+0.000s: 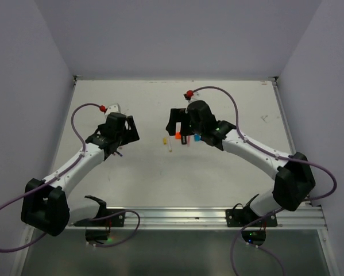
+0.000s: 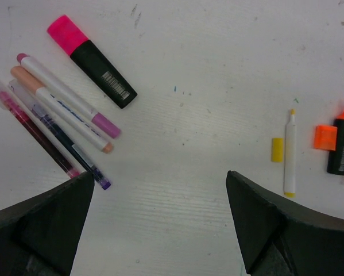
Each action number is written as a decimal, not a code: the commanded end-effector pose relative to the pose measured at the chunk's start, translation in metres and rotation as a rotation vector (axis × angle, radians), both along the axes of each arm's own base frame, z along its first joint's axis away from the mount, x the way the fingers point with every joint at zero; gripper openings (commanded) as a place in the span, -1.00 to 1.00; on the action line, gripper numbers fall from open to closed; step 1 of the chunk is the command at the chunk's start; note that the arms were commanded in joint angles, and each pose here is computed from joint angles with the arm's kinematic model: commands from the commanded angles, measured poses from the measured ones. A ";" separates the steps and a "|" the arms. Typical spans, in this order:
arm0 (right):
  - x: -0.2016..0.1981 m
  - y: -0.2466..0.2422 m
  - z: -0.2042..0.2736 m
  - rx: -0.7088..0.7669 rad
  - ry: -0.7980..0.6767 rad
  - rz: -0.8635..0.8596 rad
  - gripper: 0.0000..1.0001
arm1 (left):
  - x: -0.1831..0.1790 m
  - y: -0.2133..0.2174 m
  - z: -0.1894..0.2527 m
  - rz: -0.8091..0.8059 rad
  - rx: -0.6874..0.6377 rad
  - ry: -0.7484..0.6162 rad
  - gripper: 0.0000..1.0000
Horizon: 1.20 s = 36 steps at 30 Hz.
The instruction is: Open the pen caps
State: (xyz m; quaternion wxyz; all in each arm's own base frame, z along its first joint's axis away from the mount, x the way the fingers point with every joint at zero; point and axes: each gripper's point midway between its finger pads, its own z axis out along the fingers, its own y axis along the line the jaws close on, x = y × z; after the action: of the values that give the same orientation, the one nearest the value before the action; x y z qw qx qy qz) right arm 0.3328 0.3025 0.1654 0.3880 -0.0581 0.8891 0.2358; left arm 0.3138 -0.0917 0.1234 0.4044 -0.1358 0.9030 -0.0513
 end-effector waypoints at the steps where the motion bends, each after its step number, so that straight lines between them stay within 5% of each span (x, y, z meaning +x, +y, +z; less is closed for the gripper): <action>1: -0.012 -0.024 0.031 -0.036 -0.101 0.020 0.92 | 0.017 0.016 0.005 0.109 0.009 -0.011 1.00; 9: -0.040 -0.062 0.047 -0.052 -0.195 0.009 0.97 | 0.054 0.041 -0.012 0.224 0.030 0.030 0.95; 18: -0.061 -0.084 0.023 -0.081 -0.158 -0.009 0.97 | 0.088 0.079 -0.055 0.335 0.041 0.133 0.62; 36: -0.069 -0.082 0.012 -0.073 -0.122 0.014 0.97 | 0.118 0.091 -0.087 0.346 0.065 0.199 0.31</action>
State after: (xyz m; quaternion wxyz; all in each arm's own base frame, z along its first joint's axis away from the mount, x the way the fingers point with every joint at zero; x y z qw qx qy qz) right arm 0.2639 0.2184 0.1724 0.4328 -0.0933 0.8753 0.1947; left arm 0.4164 -0.0073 0.0300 0.2996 -0.2755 0.9115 0.0592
